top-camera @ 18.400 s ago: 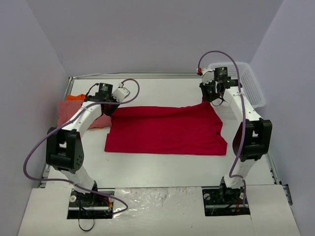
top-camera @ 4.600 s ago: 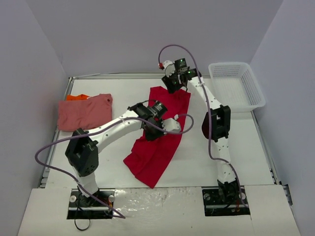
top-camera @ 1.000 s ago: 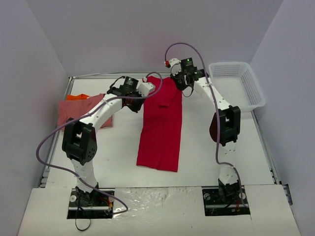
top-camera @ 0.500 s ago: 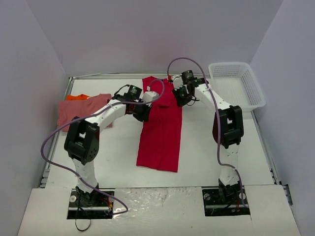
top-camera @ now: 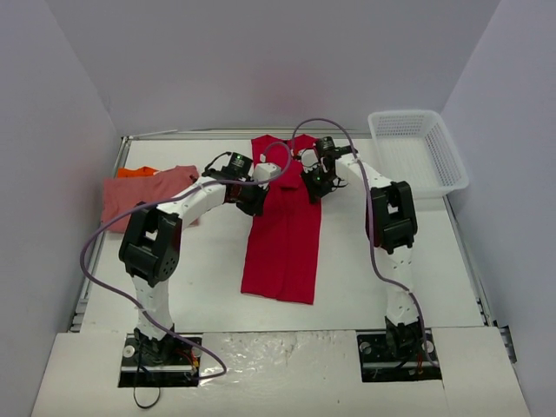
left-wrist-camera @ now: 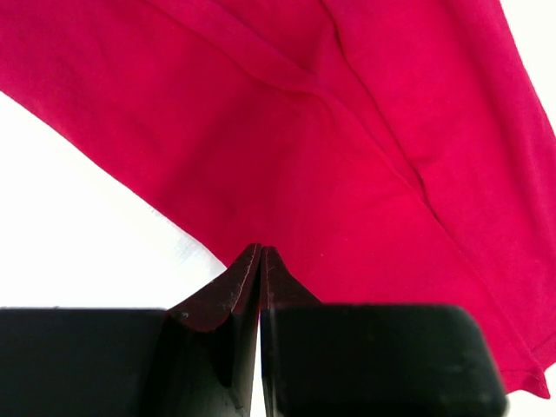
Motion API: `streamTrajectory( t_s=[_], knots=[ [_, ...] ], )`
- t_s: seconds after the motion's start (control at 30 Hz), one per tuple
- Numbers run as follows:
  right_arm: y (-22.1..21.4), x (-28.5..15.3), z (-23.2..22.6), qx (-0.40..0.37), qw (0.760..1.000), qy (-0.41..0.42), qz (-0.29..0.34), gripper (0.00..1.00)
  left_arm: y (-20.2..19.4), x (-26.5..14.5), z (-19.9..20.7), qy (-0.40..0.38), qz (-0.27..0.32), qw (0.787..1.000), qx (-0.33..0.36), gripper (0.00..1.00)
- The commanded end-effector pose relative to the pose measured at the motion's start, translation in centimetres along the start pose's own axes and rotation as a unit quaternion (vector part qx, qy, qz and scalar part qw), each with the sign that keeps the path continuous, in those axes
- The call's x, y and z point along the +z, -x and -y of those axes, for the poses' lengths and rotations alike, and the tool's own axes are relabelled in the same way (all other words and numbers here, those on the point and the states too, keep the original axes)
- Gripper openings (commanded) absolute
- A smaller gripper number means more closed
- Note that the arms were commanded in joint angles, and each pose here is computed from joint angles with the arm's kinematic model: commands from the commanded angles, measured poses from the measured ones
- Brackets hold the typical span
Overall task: Fold and stack the t-shirts
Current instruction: Rotate the tshirt 90 degrees
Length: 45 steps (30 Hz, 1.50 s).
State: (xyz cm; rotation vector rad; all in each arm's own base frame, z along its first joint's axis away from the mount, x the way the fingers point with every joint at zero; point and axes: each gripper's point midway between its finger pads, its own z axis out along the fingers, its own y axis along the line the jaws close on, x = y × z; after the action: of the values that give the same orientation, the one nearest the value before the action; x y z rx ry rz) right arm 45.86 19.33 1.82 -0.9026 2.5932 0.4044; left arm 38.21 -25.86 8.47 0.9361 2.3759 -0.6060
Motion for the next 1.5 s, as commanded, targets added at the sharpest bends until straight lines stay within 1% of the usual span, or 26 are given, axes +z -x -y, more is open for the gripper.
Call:
streamTrajectory(
  t_s=[0.0, 0.37, 0.4, 0.63, 0.7, 0.8, 1.0, 1.23, 1.3, 1.47],
  knots=[
    [0.0, 0.0, -0.3, 0.002, 1.0, 0.019, -0.01, 0.0, 3.2, -1.0, -0.1, 0.01, 0.042, 0.999, 0.016, 0.02],
    [-1.6, 3.9, 1.2, 0.014, 0.998, 0.032, -0.044, 0.0, 3.5, -2.2, -0.4, 0.028, 0.047, 0.998, 0.03, 0.02],
    [-0.9, 3.9, 1.7, 0.011, 0.999, 0.028, -0.036, 0.0, 3.7, -2.5, -0.7, 0.037, 0.049, 0.998, 0.032, 0.02],
    [-0.3, 6.1, 4.0, 0.019, 0.999, 0.021, -0.031, 0.0, 3.7, -3.8, -1.7, 0.063, 0.046, 0.996, 0.035, 0.02],
    [0.4, 6.1, 4.6, 0.018, 0.999, 0.015, -0.021, 0.0, 3.7, -4.0, -2.1, 0.067, 0.047, 0.996, 0.033, 0.02],
    [0.2, 6.3, 5.1, 0.022, 0.999, 0.012, -0.024, 0.0, 3.6, -4.1, -2.7, 0.077, 0.047, 0.996, 0.029, 0.02],
    [-0.5, 4.4, 4.3, 0.009, 0.999, 0.016, -0.03, 0.0, 4.2, -3.6, -3.0, 0.072, 0.052, 0.996, 0.017, 0.02],
    [0.5, -0.1, 2.6, -0.01, 1.0, 0.018, -0.008, 0.0, 5.5, -3.4, -2.1, 0.046, 0.066, 0.997, 0.008, 0.02],
    [0.8, -0.9, 2.2, -0.012, 1.0, 0.02, -0.001, 0.0, 5.3, -3.2, -1.7, 0.034, 0.064, 0.997, 0.002, 0.02],
    [1.2, -3.2, 1.0, -0.012, 1.0, 0.026, 0.013, 0.0, 4.9, -2.1, -1.9, 0.031, 0.066, 0.997, -0.011, 0.02]
  ],
)
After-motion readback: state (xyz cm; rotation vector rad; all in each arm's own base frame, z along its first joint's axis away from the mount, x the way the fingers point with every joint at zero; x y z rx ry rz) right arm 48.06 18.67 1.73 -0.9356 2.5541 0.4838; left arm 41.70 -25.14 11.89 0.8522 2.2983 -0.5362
